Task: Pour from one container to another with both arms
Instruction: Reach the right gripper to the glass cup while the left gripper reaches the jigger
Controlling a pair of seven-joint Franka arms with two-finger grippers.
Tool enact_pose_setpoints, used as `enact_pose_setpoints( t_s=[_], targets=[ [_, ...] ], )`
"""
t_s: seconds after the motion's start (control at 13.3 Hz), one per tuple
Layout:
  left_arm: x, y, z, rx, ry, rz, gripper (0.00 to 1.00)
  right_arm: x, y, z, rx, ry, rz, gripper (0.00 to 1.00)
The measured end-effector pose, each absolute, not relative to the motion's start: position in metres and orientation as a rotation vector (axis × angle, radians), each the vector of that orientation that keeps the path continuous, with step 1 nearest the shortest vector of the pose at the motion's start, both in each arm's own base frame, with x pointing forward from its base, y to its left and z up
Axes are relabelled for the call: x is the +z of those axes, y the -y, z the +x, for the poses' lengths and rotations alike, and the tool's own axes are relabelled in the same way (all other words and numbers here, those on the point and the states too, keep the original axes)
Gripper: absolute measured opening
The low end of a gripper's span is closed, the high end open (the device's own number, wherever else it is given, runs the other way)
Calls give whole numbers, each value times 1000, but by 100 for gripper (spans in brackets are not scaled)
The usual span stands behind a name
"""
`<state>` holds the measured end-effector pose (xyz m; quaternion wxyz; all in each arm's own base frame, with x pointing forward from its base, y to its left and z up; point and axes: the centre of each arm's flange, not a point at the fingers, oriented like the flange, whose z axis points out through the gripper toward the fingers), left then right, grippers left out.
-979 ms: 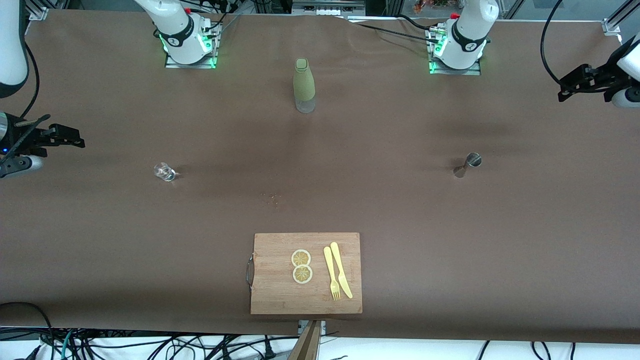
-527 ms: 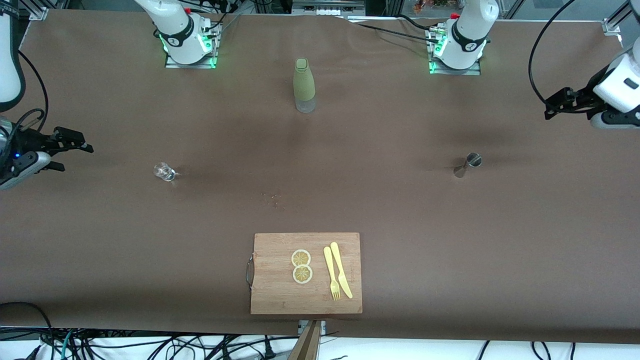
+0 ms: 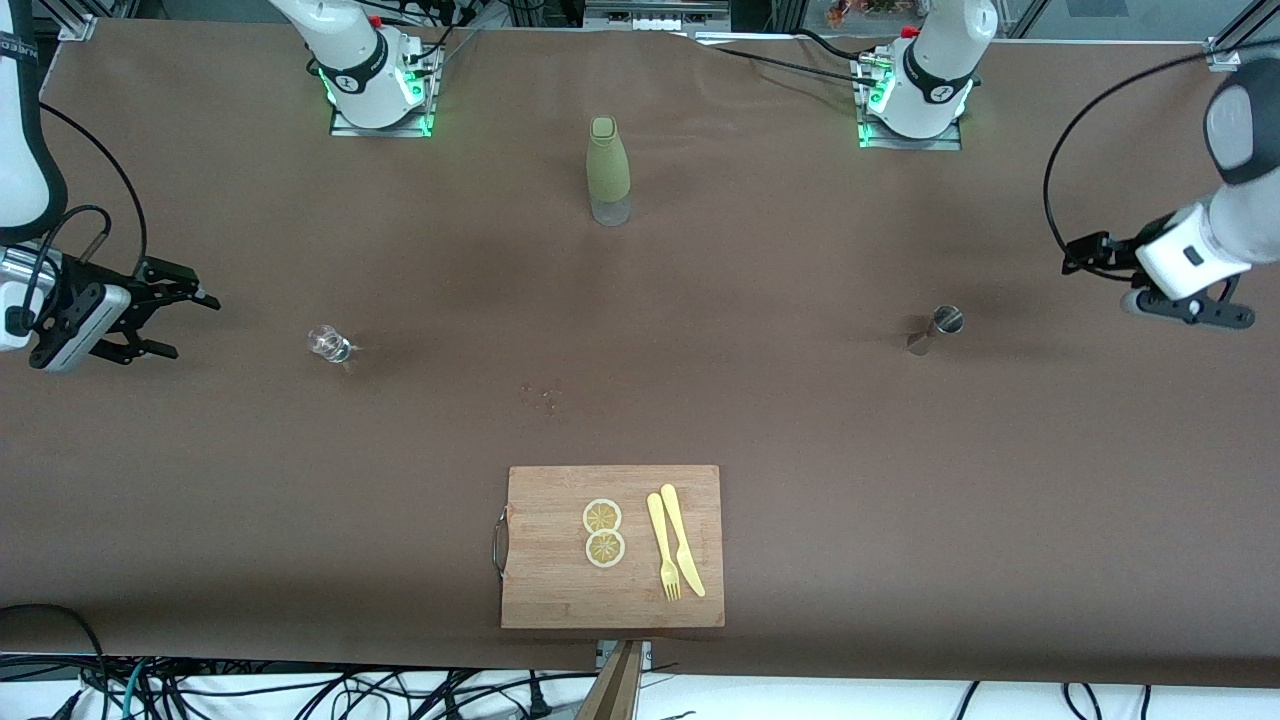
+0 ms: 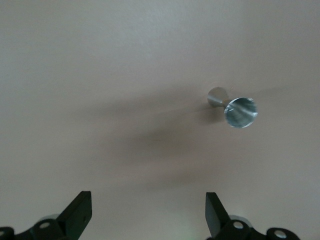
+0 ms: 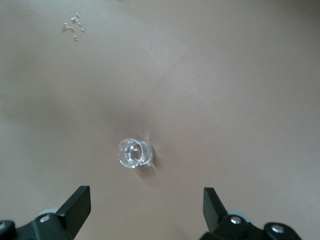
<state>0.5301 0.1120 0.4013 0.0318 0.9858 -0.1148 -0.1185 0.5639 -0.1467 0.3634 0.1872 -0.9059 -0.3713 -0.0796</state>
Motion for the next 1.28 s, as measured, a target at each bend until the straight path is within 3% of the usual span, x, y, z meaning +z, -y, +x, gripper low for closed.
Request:
enact_pose_setpoints(
  t_s=[0.23, 0.53, 1.28],
  targets=[
    [345, -149, 543, -354, 576, 2917, 100, 342, 150, 556, -318, 1096, -2447, 100],
    [332, -158, 543, -294, 731, 2800, 100, 312, 156, 550, -431, 1179, -2328, 100],
    [279, -199, 535, 310, 1370, 2200, 100, 206, 170, 508, -676, 1208, -2032, 100]
  ],
)
